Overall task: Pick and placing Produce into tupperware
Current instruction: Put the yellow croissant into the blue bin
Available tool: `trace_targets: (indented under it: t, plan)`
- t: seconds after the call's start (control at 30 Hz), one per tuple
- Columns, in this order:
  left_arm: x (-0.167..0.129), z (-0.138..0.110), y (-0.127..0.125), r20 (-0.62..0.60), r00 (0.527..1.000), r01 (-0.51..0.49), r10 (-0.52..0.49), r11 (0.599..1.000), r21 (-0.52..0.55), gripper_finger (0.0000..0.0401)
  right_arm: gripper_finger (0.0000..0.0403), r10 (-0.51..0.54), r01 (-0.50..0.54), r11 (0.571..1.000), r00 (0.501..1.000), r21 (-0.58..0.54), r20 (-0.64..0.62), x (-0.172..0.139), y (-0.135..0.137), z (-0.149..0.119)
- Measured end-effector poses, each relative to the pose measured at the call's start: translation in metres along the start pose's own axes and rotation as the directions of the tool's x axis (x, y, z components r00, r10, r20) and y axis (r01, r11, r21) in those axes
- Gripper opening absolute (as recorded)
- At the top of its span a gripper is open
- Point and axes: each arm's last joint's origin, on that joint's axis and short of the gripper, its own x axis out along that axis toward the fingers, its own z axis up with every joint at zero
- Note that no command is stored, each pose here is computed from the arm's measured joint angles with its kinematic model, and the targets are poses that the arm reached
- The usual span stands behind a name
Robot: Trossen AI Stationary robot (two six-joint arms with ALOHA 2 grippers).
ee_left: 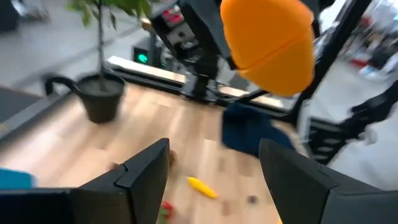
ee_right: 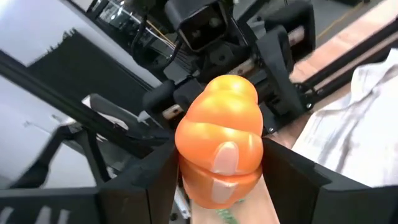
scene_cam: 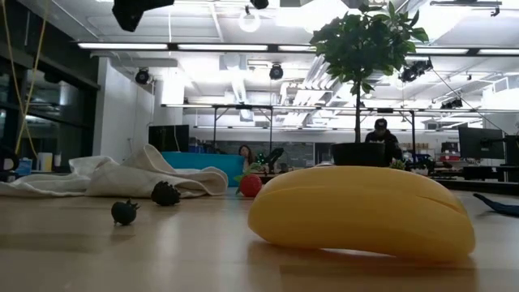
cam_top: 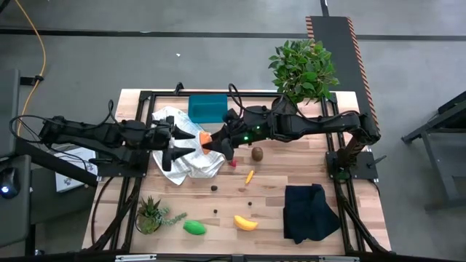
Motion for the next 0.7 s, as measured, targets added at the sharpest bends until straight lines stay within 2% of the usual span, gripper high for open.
trace_targets:
  t: [0.13,0.37,0.6,0.7]
  plan:
    - [0.000,0.001,-0.002,0.001,0.999,0.050,-0.051,0.986,-0.157,0.0239,0.0197,-0.003,0.003,0.997,1.000,-0.078,0.002,0.000,0.000,0.000]
    - [0.004,0.007,-0.006,0.061,0.993,0.120,-0.104,0.920,-0.374,0.0239,0.0197,-0.014,0.016,0.982,1.000,-0.190,0.012,0.000,-0.001,0.001]
    - [0.016,0.004,-0.007,0.037,0.994,0.105,-0.099,0.909,-0.403,0.0239,0.0197,-0.018,0.031,0.969,0.998,-0.245,0.055,0.000,0.000,0.004]
    - [0.020,0.003,-0.007,0.028,0.995,0.099,-0.095,0.916,-0.388,0.0239,0.0197,-0.003,0.024,0.969,0.996,-0.247,0.085,-0.001,0.000,0.008]
